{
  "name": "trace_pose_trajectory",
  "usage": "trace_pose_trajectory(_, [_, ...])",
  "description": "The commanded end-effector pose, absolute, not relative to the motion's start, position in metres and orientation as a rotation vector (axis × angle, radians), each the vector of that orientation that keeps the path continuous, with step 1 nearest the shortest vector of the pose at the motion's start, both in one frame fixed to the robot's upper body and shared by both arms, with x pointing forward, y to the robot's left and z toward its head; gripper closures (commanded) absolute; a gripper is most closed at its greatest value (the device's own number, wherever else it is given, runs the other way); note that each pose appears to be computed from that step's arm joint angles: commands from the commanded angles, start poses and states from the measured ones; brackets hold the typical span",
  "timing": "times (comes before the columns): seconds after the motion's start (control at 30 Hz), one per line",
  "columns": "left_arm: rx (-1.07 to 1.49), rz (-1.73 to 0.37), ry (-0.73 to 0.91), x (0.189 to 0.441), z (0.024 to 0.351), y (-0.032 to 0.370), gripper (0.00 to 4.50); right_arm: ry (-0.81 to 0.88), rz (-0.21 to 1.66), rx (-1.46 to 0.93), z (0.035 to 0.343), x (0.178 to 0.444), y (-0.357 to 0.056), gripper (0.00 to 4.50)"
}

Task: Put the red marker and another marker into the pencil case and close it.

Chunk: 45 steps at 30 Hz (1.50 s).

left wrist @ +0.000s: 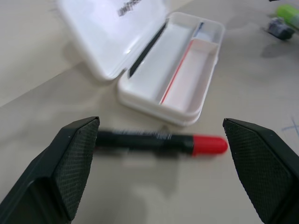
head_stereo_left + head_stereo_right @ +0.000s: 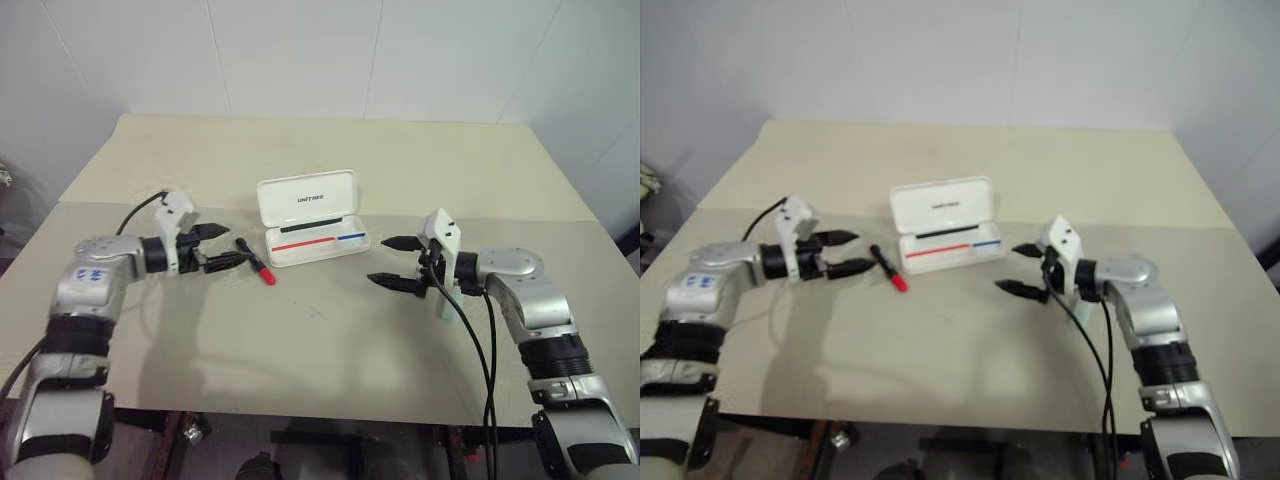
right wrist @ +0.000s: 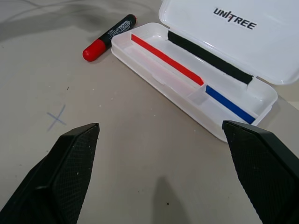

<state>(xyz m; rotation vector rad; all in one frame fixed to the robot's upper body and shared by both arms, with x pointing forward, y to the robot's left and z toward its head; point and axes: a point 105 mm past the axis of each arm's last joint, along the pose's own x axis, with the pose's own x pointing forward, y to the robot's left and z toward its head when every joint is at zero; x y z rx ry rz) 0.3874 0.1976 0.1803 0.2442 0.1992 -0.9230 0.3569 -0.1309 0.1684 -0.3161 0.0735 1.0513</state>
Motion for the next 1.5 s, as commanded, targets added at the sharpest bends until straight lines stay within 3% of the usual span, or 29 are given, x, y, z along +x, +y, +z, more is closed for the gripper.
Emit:
trace_pose_trajectory(0.03, [0.296,-0.981,0.202,0.395,0.182,0.187,0.0,0.009,1.011,-0.307,0.184,0.349,-0.138,0.04])
trace_pose_trajectory(0.27, [0.324,-1.128,0.228,0.396,0.177,0.156,0.0,0.016,0.959,-0.296,0.181,0.344,-0.146,0.04])
trace_pose_trajectory(0.67, [0.378,-1.14,0.276,0.411,0.161,0.132,0.0,0.005,0.905,-0.295,0.179,0.342,-0.151,0.04])
trace_pose_trajectory(0.97, [0.416,-1.198,0.321,0.408,0.15,0.121,0.0,0.003,0.877,-0.291,0.178,0.338,-0.154,0.04])
trace_pose_trajectory(1.5, [0.537,-1.188,0.2,0.405,0.182,0.134,0.0,0.006,0.855,-0.286,0.18,0.337,-0.157,0.04])
